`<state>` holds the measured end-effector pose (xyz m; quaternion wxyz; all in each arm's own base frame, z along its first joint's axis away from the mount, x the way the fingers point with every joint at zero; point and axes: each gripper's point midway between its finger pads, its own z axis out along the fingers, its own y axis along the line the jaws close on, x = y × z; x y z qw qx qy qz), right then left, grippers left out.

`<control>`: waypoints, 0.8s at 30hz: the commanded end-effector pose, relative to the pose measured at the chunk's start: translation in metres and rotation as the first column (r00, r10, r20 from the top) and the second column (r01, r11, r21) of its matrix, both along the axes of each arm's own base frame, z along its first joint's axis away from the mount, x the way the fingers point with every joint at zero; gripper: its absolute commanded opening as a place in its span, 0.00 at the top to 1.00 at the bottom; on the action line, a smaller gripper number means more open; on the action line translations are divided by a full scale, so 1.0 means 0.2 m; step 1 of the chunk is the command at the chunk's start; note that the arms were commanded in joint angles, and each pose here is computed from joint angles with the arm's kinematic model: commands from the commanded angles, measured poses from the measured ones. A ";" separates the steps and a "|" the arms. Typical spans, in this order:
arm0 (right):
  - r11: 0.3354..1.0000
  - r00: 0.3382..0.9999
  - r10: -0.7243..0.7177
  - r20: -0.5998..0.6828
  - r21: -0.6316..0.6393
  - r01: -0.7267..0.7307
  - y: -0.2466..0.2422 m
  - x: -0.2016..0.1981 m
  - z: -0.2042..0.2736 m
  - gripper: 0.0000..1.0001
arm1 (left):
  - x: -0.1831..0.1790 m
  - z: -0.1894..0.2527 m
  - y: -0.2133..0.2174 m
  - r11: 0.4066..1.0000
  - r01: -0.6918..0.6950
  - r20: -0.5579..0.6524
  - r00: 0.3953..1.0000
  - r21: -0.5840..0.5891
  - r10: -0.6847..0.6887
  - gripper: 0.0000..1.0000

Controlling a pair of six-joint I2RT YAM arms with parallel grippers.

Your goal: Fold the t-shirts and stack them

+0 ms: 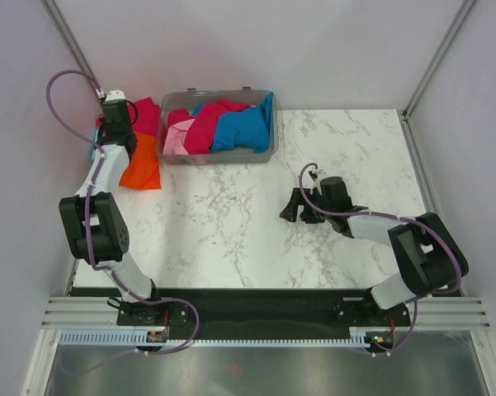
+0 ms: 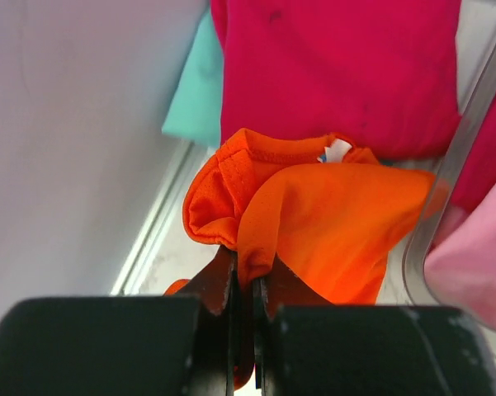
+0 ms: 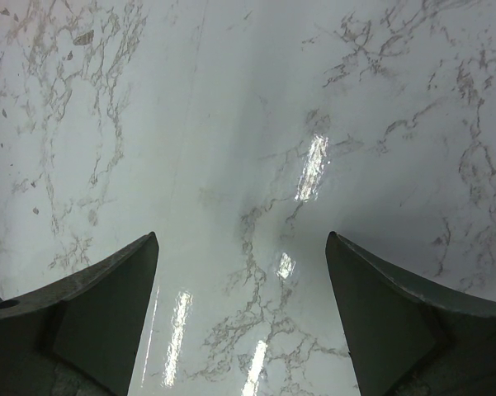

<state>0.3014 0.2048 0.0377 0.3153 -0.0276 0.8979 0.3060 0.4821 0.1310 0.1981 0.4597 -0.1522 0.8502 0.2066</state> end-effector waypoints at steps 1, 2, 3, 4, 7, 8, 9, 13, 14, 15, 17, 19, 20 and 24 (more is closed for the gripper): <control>0.998 0.994 0.007 -0.109 -0.054 -0.013 -0.05 -0.10 -0.14 0.09 | 0.09 0.32 0.05 0.988 0.041 0.200 0.977 0.151 -0.071 0.98; 0.998 0.994 0.007 -0.110 -0.054 -0.013 -0.05 -0.10 -0.14 0.09 | 0.11 0.35 0.05 0.987 0.040 0.234 0.969 0.156 -0.076 0.98; 0.998 0.994 0.007 -0.111 -0.055 -0.014 -0.05 -0.10 -0.15 0.09 | 0.12 0.38 0.05 0.983 0.044 0.248 0.965 0.181 -0.089 0.98; 0.998 0.993 0.009 -0.114 -0.054 -0.015 -0.04 -0.10 -0.15 0.09 | 0.13 0.38 0.05 0.982 0.051 0.245 0.965 0.183 -0.096 0.98; 0.998 0.994 0.007 -0.113 -0.056 -0.014 -0.04 -0.10 -0.15 0.09 | 0.18 0.35 0.06 0.985 0.057 0.239 0.966 0.166 -0.096 0.98; 0.998 0.994 0.007 -0.113 -0.056 -0.014 -0.04 -0.10 -0.15 0.09 | 0.20 0.37 0.06 0.986 0.059 0.250 0.963 0.157 -0.097 0.98; 0.998 0.994 0.008 -0.113 -0.057 -0.015 -0.04 -0.10 -0.15 0.09 | 0.21 0.35 0.05 0.988 0.062 0.255 0.962 0.140 -0.096 0.98; 0.998 0.993 0.009 -0.116 -0.057 -0.016 -0.04 -0.10 -0.16 0.09 | 0.27 0.39 0.04 0.992 0.072 0.301 0.948 0.107 -0.101 0.98; 0.998 0.993 0.008 -0.116 -0.058 -0.015 -0.04 -0.10 -0.15 0.09 | 0.30 0.44 0.04 0.991 0.085 0.318 0.941 0.100 -0.113 0.98; 0.998 0.993 0.008 -0.115 -0.058 -0.015 -0.04 -0.10 -0.15 0.09 | 0.31 0.45 0.03 0.992 0.090 0.327 0.938 0.090 -0.115 0.98; 0.998 0.993 0.008 -0.115 -0.058 -0.015 -0.04 -0.10 -0.15 0.09 | 0.36 0.49 0.03 0.992 0.099 0.339 0.933 0.082 -0.121 0.98; 0.998 0.993 0.008 -0.117 -0.059 -0.015 -0.04 -0.10 -0.16 0.09 | 0.38 0.52 0.02 0.991 0.109 0.359 0.924 0.074 -0.129 0.98; 0.998 0.993 0.009 -0.115 -0.059 -0.016 -0.04 -0.10 -0.15 0.09 | 0.39 0.57 0.02 0.991 0.114 0.385 0.914 0.066 -0.131 0.98; 0.998 0.993 0.010 -0.116 -0.060 -0.017 -0.04 -0.09 -0.15 0.10 | 0.36 0.65 -0.03 0.990 0.141 0.419 0.899 0.001 -0.129 0.98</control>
